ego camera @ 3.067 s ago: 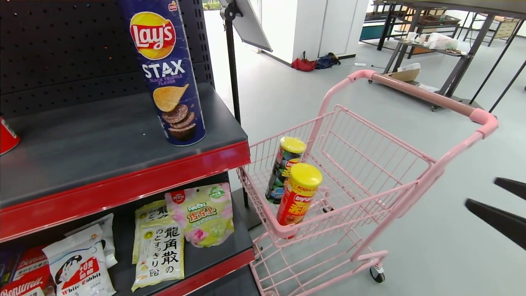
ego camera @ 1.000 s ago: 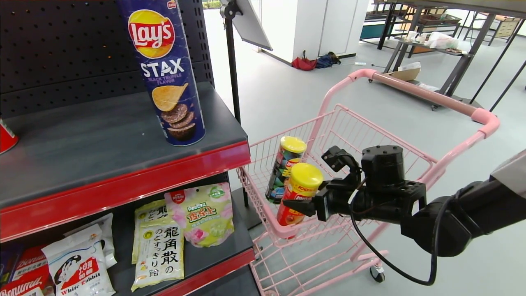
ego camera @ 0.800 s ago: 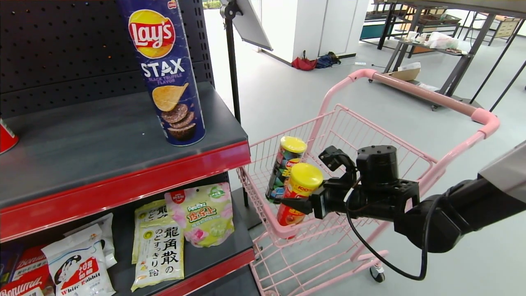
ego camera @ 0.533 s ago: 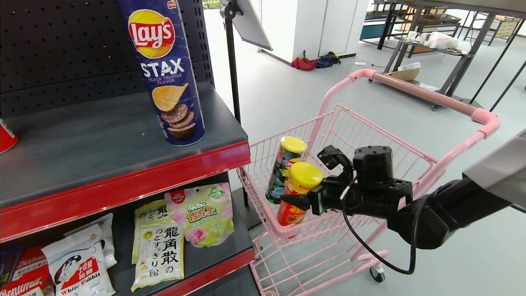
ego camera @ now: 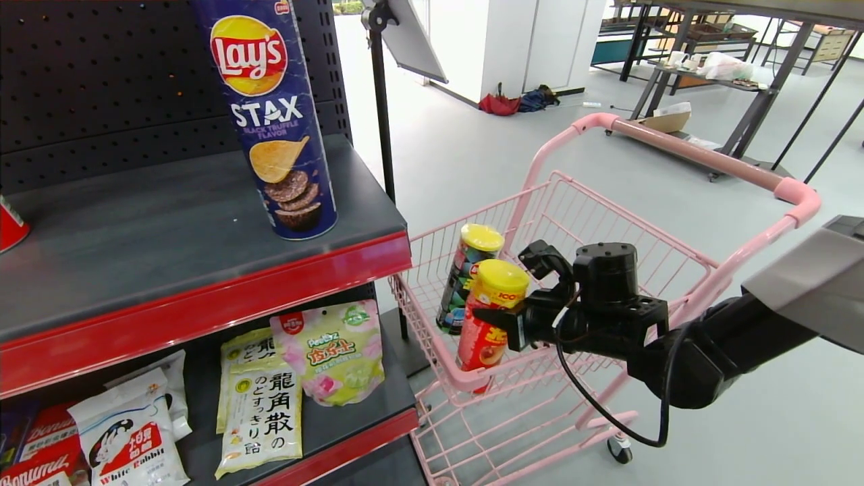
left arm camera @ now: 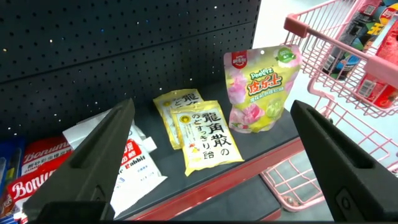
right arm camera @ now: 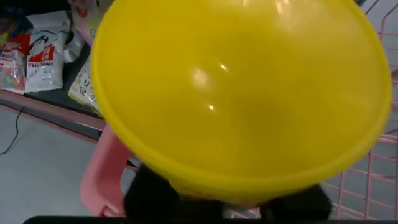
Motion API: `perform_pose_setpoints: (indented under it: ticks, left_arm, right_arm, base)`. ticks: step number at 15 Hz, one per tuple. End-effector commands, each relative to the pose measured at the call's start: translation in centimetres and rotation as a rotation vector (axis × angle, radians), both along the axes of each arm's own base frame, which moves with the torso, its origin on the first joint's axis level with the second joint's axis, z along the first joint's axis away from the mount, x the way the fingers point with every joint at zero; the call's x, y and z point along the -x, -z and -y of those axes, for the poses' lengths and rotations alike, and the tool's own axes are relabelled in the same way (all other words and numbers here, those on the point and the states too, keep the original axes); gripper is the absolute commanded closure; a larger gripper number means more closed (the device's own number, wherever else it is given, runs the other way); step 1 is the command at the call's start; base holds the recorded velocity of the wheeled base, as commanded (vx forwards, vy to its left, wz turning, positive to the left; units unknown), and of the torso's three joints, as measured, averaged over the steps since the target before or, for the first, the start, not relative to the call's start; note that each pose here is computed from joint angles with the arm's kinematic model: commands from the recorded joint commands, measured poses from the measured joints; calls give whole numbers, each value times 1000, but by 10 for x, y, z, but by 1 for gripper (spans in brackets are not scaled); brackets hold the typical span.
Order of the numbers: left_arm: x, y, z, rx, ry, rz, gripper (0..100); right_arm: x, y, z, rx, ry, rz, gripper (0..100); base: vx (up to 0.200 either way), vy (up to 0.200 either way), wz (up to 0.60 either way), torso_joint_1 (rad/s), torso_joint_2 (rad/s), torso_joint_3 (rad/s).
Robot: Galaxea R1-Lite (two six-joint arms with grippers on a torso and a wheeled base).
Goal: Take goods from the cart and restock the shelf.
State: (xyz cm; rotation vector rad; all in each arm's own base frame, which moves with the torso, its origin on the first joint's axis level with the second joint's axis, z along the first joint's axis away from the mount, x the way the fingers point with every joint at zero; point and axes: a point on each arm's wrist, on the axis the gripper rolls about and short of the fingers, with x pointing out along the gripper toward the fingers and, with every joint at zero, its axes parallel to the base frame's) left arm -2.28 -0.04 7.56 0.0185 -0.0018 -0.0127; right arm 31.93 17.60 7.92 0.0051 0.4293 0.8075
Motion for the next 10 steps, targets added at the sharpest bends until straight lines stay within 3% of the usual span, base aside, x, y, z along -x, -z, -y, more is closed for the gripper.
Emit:
perform_pose_setpoints:
  ticks: [1, 7, 10]
  left_arm:
    - [0, 0, 0, 0, 0, 0, 0]
    - [0, 0, 0, 0, 0, -2, 0]
    - [0, 0, 0, 0, 0, 0, 0]
  right_arm:
    - [7, -15, 4, -10, 11, 28, 100]
    - [44, -99, 6, -113, 16, 235, 100]
    - [75, -145, 24, -127, 30, 272, 100]
  base:
    - [0, 0, 0, 0, 0, 0]
    - [0, 0, 0, 0, 0, 0]
    - [0, 0, 0, 0, 0, 0]
